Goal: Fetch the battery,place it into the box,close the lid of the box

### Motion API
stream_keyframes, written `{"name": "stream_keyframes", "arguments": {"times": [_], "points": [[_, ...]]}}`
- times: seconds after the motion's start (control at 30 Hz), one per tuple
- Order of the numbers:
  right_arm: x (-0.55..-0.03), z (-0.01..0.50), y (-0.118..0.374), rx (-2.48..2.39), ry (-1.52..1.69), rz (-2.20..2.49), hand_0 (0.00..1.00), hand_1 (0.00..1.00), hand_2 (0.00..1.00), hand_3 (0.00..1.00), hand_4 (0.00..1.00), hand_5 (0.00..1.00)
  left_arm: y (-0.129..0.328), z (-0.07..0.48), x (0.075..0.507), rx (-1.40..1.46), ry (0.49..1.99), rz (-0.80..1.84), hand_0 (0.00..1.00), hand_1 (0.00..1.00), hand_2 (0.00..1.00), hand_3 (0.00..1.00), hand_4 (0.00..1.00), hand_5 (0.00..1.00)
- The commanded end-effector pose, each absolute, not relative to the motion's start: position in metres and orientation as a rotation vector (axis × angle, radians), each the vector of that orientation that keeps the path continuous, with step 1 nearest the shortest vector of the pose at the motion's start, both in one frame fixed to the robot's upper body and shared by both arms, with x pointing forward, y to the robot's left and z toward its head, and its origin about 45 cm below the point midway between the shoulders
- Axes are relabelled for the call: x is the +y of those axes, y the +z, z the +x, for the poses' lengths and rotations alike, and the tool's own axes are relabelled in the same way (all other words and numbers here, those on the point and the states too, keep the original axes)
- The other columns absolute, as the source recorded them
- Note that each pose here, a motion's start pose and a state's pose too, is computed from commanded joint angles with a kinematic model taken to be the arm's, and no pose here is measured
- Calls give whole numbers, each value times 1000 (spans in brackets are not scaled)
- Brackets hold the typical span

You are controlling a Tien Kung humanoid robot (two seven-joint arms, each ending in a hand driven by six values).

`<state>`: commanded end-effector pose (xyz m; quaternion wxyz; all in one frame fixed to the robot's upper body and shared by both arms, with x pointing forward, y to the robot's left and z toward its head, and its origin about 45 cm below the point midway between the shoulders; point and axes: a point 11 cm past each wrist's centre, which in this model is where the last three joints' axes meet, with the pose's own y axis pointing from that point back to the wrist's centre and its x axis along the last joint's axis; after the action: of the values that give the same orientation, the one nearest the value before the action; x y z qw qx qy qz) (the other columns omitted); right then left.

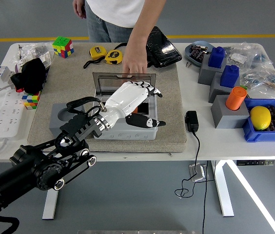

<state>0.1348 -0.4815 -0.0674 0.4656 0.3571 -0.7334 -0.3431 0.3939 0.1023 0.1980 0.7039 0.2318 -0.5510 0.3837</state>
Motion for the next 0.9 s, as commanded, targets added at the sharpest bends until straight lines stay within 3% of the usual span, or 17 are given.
{"name": "stream_keyframes", "arguments": {"times": [0.03, 0.2, 0.23, 0.4, 0.43, 0.9], "points": [[-481, 135, -67, -1801, -843, 877, 850, 825, 788, 814, 998, 998, 200, 394, 102, -1221, 863, 503, 998, 998, 998, 974, 998, 834], [-481, 134, -67, -1800, -842, 879, 850, 825, 788, 814, 998, 998, 207, 395, 103, -1209, 889, 475, 998, 998, 998, 974, 998, 834], [-481, 134, -68, -1799, -842, 879, 847, 824, 788, 811, 998, 998, 207, 396, 104, -1207, 893, 475, 998, 998, 998, 998, 998, 917], [-482, 132, -68, -1798, -844, 873, 847, 824, 788, 811, 998, 998, 211, 395, 108, -1194, 915, 481, 998, 998, 998, 998, 998, 917], [-482, 131, -68, -1797, -845, 872, 847, 824, 787, 812, 998, 998, 212, 395, 109, -1190, 922, 479, 998, 998, 998, 998, 998, 959], [-483, 126, -69, -1792, -849, 864, 846, 821, 783, 810, 998, 998, 248, 385, 111, -1194, 998, 398, 998, 998, 998, 989, 998, 998]]}}
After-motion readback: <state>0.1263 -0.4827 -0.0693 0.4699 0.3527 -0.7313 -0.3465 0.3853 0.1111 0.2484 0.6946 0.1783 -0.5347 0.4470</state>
